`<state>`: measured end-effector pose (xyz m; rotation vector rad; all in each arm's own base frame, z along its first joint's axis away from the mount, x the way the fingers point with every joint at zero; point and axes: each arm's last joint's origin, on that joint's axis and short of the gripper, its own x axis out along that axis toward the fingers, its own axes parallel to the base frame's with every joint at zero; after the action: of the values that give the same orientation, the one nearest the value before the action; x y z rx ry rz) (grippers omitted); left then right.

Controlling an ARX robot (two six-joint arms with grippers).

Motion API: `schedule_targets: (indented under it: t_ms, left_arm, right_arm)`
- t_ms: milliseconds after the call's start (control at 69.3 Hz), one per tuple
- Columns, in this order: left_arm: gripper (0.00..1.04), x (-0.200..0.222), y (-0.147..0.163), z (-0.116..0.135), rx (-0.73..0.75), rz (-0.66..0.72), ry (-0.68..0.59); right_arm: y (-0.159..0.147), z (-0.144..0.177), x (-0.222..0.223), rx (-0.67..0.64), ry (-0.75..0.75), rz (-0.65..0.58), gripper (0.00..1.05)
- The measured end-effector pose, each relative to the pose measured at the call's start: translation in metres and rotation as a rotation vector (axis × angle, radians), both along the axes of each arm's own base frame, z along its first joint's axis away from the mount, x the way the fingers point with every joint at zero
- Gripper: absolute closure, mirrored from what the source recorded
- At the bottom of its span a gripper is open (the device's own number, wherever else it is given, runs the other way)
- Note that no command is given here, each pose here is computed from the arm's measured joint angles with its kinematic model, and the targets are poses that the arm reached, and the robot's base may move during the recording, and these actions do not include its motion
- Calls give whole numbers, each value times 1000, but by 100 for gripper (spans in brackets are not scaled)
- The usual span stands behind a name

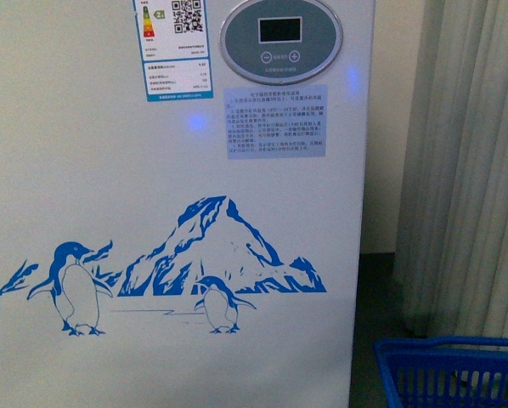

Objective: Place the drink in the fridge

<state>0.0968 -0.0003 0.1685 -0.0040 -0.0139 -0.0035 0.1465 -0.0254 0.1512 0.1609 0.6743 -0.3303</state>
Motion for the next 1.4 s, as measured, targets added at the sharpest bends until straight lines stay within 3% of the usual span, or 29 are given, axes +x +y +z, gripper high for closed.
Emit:
schedule_targets:
  t_ms: [101, 361, 505, 808, 1183, 1399]
  left_arm:
    - [8, 0, 0, 0, 0, 0, 0]
    - [8, 0, 0, 0, 0, 0, 0]
    - [8, 0, 0, 0, 0, 0, 0]
    - [8, 0, 0, 0, 0, 0, 0]
    - [8, 0, 0, 0, 0, 0, 0]
    - [8, 0, 0, 0, 0, 0, 0]
  right_arm:
    - [-21, -15, 45, 60, 87, -58, 8]
    - [-47, -122, 131, 240, 334, -200, 8]
    - [-52, -178, 153, 273, 412, -261, 8]
    - [-50, -273, 162, 279, 541, -267, 8]
    - [-52, -336, 167, 241, 654, -285, 8]
    - [-54, -343, 167, 224, 671, -253, 12]
